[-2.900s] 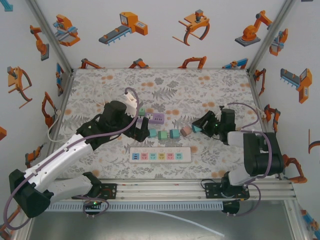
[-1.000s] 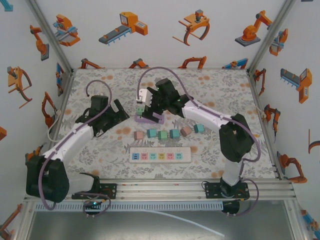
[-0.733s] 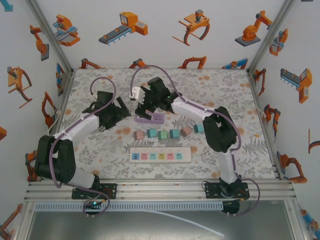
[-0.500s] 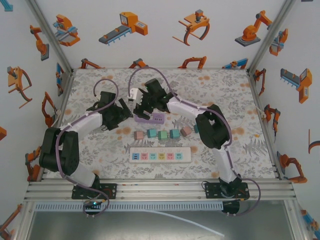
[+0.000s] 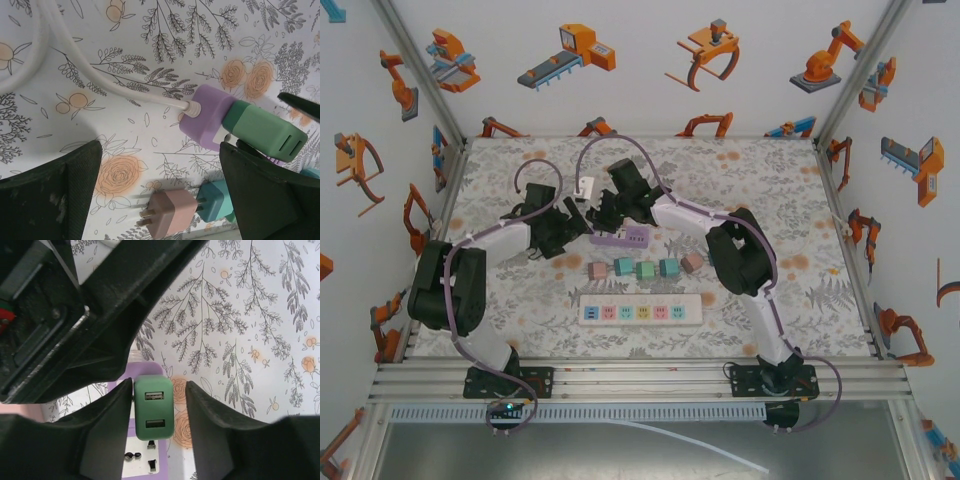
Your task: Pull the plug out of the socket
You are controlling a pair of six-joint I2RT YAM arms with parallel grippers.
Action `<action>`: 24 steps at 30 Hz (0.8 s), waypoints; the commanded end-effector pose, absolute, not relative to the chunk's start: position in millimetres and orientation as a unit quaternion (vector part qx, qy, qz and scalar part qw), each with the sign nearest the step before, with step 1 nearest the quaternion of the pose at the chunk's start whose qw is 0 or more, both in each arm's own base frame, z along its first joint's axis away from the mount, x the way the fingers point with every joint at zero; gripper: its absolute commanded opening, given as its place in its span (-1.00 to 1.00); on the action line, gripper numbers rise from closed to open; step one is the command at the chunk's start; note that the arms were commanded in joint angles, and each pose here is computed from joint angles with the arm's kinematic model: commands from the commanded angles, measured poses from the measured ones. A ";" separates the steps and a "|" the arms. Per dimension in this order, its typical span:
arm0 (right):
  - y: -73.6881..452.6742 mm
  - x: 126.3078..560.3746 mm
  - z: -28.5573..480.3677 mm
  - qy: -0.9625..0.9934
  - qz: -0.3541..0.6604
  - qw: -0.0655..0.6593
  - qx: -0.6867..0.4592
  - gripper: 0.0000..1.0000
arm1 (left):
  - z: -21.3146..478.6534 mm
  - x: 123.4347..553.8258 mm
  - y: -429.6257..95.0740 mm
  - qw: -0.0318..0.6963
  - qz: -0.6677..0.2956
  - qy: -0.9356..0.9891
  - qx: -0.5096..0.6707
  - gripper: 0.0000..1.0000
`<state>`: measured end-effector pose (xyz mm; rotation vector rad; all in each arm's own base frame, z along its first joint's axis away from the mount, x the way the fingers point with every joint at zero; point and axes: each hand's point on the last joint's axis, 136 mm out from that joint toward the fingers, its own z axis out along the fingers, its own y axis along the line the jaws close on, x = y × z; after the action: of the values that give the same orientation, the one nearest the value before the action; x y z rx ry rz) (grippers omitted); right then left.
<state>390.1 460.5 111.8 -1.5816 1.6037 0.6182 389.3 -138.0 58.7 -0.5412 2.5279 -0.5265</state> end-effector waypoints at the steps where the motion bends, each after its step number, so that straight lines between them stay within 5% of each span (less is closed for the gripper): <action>1: 466.8 387.6 114.5 0.613 0.255 0.401 -0.631 -0.17 | 56.4 394.0 -141.1 0.243 -0.200 0.927 -0.204 0.82; 24: 467.5 389.0 137.5 0.596 0.253 0.427 -0.631 -0.27 | 10.9 372.9 -132.9 0.176 -0.096 0.964 -0.176 0.39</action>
<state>386.4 462.7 113.3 -1.6007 1.5704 0.6376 402.7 -145.8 50.9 -0.5071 2.5754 -0.4324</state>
